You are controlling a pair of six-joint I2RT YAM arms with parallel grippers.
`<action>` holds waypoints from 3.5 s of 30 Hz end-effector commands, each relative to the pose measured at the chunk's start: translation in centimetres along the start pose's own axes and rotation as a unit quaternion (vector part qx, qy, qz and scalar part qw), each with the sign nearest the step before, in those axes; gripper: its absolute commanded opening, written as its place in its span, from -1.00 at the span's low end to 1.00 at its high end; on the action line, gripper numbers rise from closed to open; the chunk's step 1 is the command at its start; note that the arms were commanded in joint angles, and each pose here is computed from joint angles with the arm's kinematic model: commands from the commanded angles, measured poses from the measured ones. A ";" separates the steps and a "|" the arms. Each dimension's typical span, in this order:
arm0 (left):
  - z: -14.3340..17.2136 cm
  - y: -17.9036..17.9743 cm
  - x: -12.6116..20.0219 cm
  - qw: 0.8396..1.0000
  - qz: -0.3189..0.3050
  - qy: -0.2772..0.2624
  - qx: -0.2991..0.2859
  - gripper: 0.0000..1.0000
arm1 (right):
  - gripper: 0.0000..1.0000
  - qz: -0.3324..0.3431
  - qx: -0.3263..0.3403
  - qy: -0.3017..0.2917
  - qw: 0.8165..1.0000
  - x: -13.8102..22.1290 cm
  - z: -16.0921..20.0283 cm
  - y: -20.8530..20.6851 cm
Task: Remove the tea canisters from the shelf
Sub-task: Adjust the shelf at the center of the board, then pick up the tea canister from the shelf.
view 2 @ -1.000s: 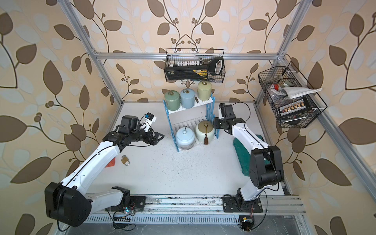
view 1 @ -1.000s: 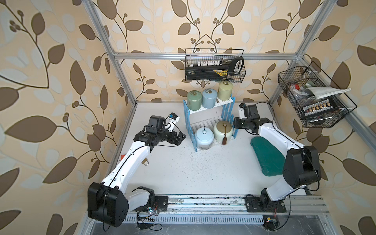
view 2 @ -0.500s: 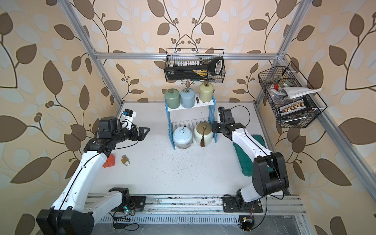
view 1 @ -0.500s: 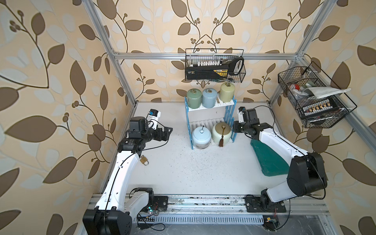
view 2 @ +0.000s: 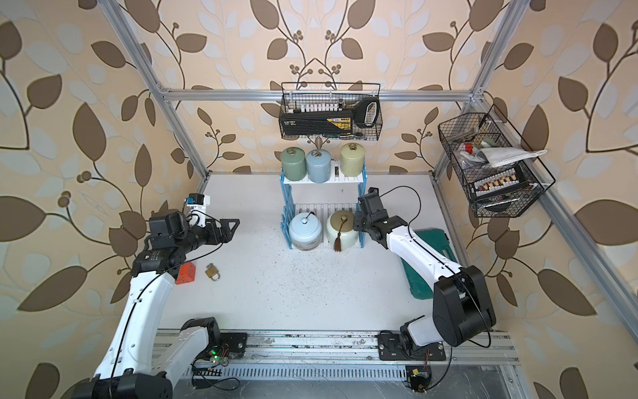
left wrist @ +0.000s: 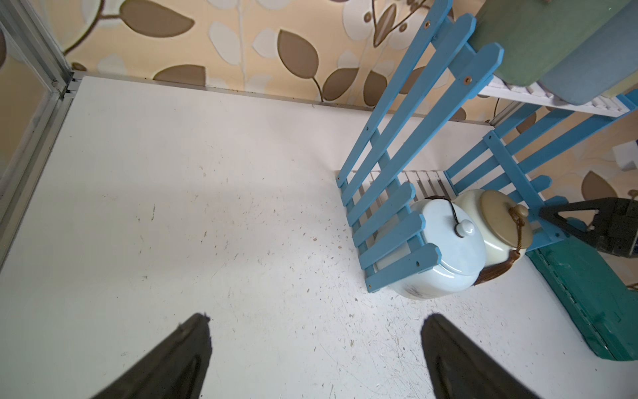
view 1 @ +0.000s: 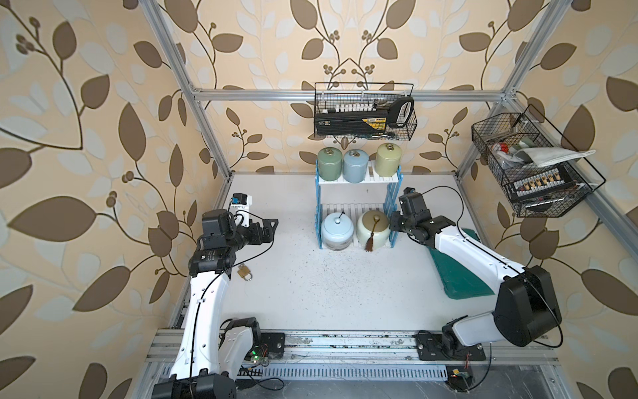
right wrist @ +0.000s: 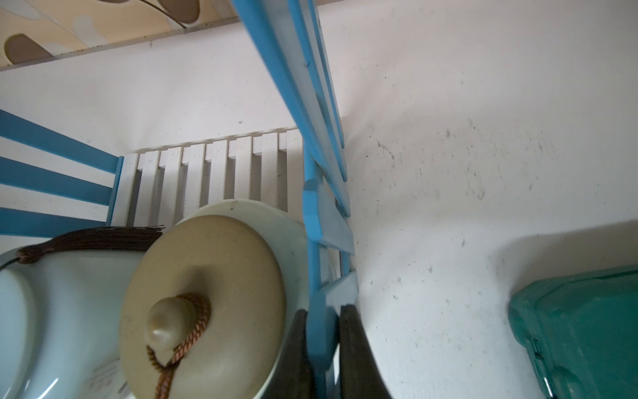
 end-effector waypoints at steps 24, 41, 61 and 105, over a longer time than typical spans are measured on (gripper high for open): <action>-0.1 -0.7 0.1 0.999 0.025 -0.020 -0.018 0.97 | -0.81 0.013 -0.022 -0.048 0.999 -2.0 -4.0 2.2; -0.3 -3.9 1.0 0.992 0.083 -0.042 -0.089 0.97 | 0.43 -0.063 0.090 -0.086 0.990 8.5 -9.3 3.1; -0.3 -2.2 2.6 0.982 0.040 -0.164 -0.085 0.97 | 0.98 -0.127 0.145 -0.138 0.972 12.6 -19.2 7.7; 1.4 -1.7 1.8 0.984 0.038 -0.147 -0.089 0.97 | 0.35 -0.096 0.177 -0.122 0.972 4.0 -22.9 11.1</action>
Point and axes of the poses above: each gripper's point midway between its finger pads, its own x axis back along the fingers, its own y axis along the line the jaws close on, z = x × y, the point moved 1 cm from there along x, back along the fingers, and after that the axes turned 1 degree about -x, right-handed, at the moved point
